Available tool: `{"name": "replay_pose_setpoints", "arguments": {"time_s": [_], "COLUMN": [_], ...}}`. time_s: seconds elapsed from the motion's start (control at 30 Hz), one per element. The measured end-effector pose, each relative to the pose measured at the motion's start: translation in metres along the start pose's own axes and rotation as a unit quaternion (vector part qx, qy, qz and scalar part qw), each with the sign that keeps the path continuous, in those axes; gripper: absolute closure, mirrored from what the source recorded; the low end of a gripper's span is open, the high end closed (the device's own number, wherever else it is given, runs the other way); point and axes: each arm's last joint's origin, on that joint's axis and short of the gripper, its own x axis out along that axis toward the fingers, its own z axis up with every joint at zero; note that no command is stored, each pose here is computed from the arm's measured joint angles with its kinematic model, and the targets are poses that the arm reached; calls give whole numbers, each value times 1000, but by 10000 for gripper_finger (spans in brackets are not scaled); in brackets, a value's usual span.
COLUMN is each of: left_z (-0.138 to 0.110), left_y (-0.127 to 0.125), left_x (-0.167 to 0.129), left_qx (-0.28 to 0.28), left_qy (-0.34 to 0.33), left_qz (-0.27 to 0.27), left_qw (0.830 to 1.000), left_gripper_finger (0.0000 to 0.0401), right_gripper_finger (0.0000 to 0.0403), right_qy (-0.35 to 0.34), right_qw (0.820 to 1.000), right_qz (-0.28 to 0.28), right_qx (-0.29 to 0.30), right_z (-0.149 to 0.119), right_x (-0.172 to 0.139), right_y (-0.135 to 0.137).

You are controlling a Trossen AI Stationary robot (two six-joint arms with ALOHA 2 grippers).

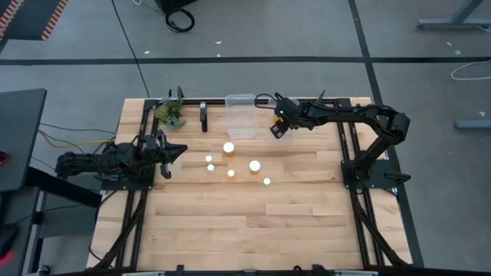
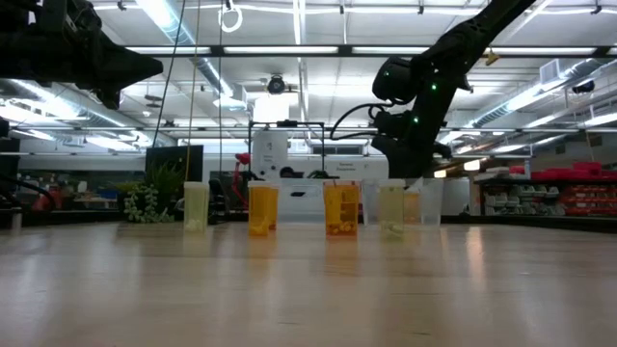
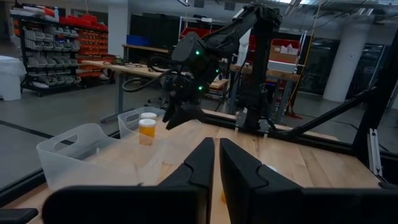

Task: Pick and place medicine bottles into bin by pill shape (circle, oval)
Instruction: Put the top right big orange pill into the right transparent bin

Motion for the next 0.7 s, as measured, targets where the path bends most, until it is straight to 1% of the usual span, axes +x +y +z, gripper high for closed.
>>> {"name": "replay_pose_setpoints", "arguments": {"time_s": [0.13, 0.3, 0.37, 0.47, 0.53, 0.7], "left_z": [0, 0, 0, 0, 0, 0], "left_y": [0, 0, 0, 0, 0, 0], "left_x": [0, 0, 0, 0, 0, 0], "left_qx": [0, 0, 0, 0, 0, 0], "left_qy": [0, 0, 0, 0, 0, 0], "left_qz": [0, 0, 0, 0, 0, 0], "left_qw": [1000, 1000, 1000, 1000, 1000, 1000], "left_gripper_finger": [373, 367, 365, 366, 369, 375], "right_gripper_finger": [259, 301, 313, 328, 336, 347], "right_qy": [9, 6, 4, 19, 35, 8], "right_qw": [1000, 1000, 1000, 999, 999, 999], "right_qz": [24, 22, 29, 45, 39, 30], "right_qx": [5, 9, 10, 11, 9, 13], "right_z": [1, 3, 4, 2, -1, 3], "right_x": [1, 4, 8, 22, 32, 36], "right_y": [-3, -9, -8, -7, -8, -7]}}
